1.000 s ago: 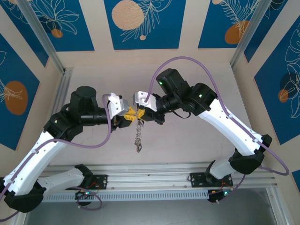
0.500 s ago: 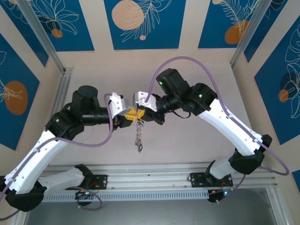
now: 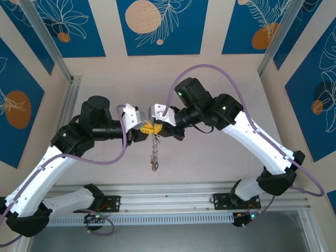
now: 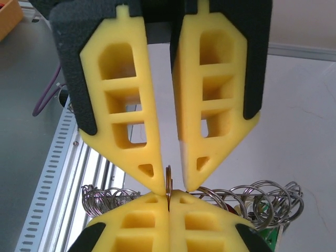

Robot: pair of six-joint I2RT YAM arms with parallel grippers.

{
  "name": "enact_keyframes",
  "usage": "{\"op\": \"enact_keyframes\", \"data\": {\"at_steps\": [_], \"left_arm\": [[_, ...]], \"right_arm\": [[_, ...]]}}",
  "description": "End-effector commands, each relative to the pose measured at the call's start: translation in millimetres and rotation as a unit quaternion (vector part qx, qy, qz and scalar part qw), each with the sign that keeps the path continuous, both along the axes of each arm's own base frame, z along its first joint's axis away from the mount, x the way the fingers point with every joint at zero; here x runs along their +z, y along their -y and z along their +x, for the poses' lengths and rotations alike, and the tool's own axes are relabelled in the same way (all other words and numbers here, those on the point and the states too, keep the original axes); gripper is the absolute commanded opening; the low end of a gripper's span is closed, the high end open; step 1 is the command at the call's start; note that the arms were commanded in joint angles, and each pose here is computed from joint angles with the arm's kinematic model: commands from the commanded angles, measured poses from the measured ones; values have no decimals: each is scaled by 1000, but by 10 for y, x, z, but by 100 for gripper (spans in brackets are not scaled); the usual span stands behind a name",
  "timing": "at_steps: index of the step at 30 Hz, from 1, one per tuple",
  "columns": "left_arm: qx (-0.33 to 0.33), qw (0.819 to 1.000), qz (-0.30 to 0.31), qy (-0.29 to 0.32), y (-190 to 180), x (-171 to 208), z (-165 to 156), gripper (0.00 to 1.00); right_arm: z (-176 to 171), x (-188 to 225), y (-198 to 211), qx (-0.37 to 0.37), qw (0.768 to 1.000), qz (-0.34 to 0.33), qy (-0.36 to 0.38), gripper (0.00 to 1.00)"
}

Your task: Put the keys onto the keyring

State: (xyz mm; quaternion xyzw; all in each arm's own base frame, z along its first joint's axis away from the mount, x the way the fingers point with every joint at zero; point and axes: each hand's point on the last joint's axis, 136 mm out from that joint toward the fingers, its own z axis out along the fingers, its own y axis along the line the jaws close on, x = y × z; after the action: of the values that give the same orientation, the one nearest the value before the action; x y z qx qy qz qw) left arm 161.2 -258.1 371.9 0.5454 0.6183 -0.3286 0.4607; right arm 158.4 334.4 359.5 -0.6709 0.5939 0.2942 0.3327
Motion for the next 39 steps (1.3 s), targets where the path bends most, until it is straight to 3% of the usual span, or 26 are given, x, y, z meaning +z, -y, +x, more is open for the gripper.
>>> {"op": "enact_keyframes", "data": {"at_steps": [1, 12, 16, 23, 26, 29, 32, 39], "left_arm": [[-6, 1000, -7, 17, 12, 102, -14, 15], [-5, 1000, 2, 10, 29, 31, 13, 15], [-14, 1000, -2, 6, 44, 29, -15, 0], [-42, 999, -23, 4, 55, 123, -140, 0], [-38, 998, -37, 16, 33, 198, -160, 0], [-39, 998, -50, 21, 25, 258, -183, 0], [-45, 997, -59, 23, 29, 313, -208, 0], [-62, 993, -94, 30, 33, 482, -296, 0]], "right_arm": [[-157, 220, 6, 30, 998, 42, 19, 0], [-160, 277, 22, 26, 998, 56, 33, 0], [-161, 301, 20, 26, 997, 63, 35, 0], [-116, 329, 24, 13, 997, 70, 40, 0], [-106, 312, 34, 3, 997, 74, 38, 26], [-122, 258, 79, -7, 997, 79, 24, 38], [-152, 197, 145, -17, 996, 84, 3, 41], [-257, 108, 275, -15, 990, 109, -82, 34]]}}
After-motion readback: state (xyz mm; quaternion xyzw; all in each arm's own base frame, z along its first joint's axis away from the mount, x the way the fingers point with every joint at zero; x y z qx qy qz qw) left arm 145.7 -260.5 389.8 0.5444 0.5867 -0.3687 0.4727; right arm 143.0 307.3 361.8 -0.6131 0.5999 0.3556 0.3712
